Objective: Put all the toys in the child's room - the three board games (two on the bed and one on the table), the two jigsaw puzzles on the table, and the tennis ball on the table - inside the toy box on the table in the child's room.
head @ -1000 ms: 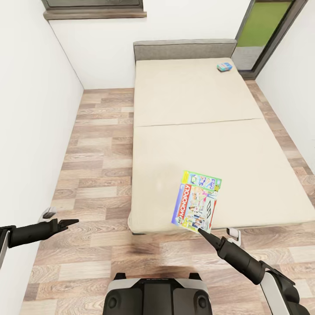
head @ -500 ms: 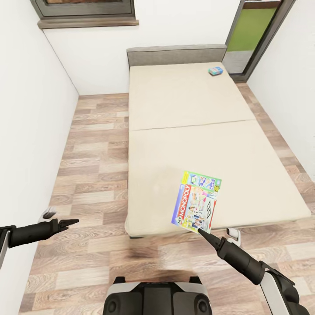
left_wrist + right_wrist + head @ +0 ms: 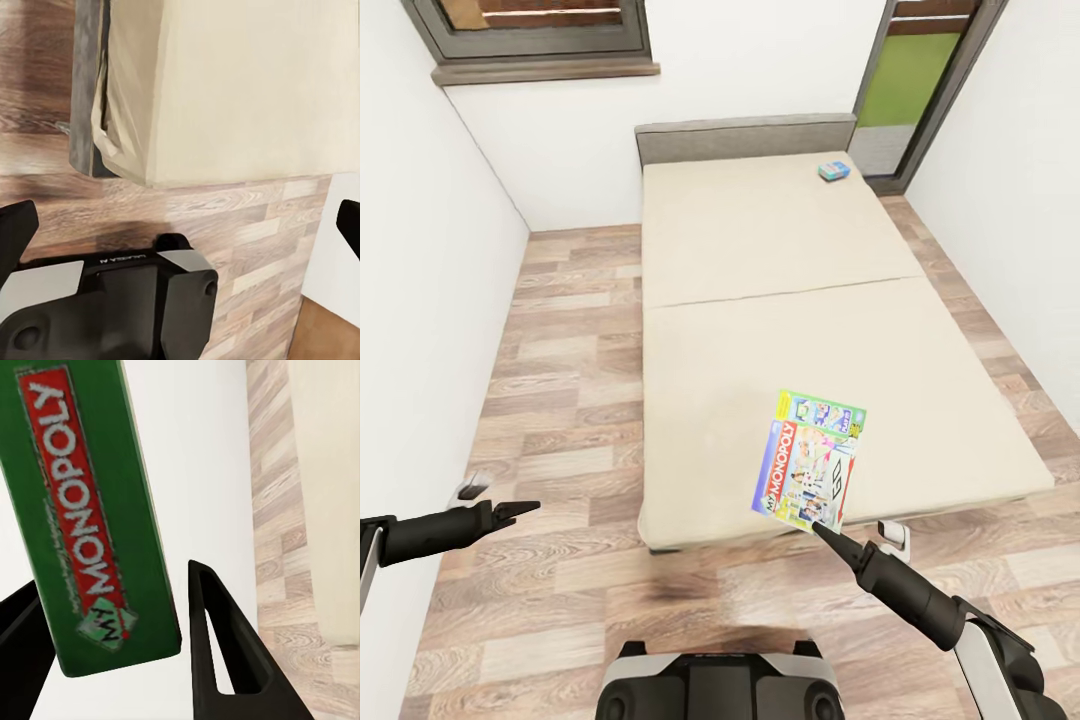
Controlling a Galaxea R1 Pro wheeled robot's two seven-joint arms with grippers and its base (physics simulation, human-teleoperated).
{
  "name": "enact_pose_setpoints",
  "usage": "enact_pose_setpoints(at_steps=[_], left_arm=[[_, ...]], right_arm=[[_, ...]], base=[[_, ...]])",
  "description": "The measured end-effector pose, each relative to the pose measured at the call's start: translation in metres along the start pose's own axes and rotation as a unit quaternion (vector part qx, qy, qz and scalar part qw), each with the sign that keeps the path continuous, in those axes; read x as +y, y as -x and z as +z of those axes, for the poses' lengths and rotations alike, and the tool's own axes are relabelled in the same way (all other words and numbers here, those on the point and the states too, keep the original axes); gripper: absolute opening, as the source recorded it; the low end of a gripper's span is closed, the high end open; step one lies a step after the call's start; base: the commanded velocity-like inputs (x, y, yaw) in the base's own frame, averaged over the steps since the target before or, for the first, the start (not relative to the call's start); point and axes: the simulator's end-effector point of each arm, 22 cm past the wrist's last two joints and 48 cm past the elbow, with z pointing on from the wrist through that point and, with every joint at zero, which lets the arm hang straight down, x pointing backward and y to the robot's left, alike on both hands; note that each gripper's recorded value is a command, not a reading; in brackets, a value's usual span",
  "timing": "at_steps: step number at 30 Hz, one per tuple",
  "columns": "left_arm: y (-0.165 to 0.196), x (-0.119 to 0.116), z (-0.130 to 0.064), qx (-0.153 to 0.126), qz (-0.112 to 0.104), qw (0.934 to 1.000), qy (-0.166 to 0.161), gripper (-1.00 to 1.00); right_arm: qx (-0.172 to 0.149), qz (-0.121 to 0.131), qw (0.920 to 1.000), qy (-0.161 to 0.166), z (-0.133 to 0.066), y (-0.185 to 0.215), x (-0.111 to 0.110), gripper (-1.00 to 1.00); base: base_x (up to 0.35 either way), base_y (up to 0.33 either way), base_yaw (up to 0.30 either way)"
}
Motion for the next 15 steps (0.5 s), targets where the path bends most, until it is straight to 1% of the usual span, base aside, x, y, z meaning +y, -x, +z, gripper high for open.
enact_pose_setpoints(at_steps=[15], left_arm=[[0.0074, -0.0074, -0.0088, -0.009, 0.008, 0.9999, -0.003, 1.00]], right_arm=[[-0.004, -0.010, 0.9999, 0.008, 0.0001, 0.0060, 0.0102, -1.00]], base=[[0.000, 0.000, -0.113]])
